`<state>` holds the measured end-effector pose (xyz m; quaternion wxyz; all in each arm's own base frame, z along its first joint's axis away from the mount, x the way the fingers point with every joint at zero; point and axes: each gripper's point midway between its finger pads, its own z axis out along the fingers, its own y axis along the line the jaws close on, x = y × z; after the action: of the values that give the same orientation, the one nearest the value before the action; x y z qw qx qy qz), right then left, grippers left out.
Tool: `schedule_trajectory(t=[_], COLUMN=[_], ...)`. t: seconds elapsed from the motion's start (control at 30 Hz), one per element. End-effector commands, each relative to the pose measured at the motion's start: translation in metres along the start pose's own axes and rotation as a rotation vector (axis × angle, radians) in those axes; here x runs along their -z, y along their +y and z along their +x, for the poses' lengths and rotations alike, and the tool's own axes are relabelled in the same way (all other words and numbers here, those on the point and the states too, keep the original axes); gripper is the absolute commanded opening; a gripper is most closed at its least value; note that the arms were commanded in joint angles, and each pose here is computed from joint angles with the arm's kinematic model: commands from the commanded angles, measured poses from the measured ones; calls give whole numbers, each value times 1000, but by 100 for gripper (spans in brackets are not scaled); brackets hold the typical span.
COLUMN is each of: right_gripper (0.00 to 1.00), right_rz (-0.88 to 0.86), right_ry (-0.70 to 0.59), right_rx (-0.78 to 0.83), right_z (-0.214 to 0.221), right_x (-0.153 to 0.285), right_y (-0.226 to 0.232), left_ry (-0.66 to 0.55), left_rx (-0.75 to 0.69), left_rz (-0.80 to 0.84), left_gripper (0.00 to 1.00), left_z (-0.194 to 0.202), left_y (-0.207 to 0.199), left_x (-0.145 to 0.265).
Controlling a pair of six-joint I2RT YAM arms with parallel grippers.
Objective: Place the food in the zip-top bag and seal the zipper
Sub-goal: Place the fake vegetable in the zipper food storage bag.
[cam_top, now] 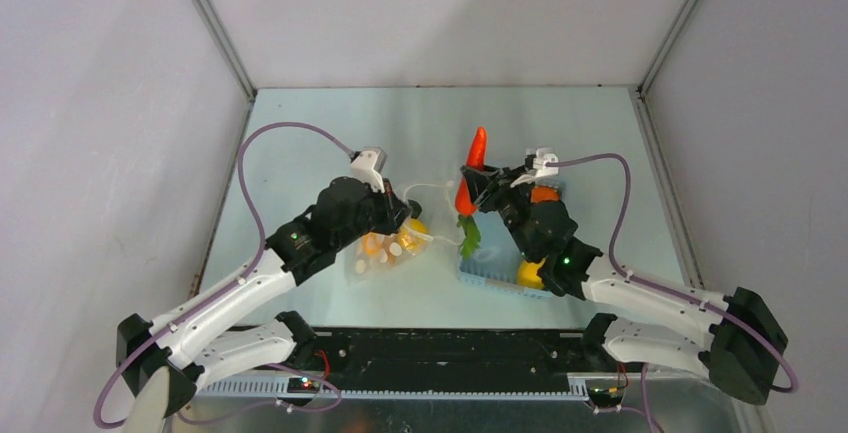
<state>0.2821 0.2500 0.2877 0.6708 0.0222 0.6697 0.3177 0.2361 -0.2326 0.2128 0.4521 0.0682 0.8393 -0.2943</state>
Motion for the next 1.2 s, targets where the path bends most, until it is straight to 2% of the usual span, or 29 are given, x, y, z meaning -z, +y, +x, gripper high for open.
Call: schedule_trajectory(t=[0.0, 0.43, 0.87, 1.17], right_gripper=[0, 1, 0, 0], right_rz=[-162, -372, -353, -328], right_ry=[-231, -306, -337, -284], right_rx=[-38, -28, 79, 124], right_z=[-54, -53, -12, 15], right_x=[-3, 5, -18, -18], right_y=[43, 95, 94, 89], left_ry=[-23, -22, -24, -63], left_rx=[5, 28, 26, 42], left_rz=[28, 75, 103, 59], left_gripper=[0, 0, 0, 0], left_z=[-6, -9, -12, -19], left_y=[-5, -16, -21, -14], left_x=[3, 6, 12, 15])
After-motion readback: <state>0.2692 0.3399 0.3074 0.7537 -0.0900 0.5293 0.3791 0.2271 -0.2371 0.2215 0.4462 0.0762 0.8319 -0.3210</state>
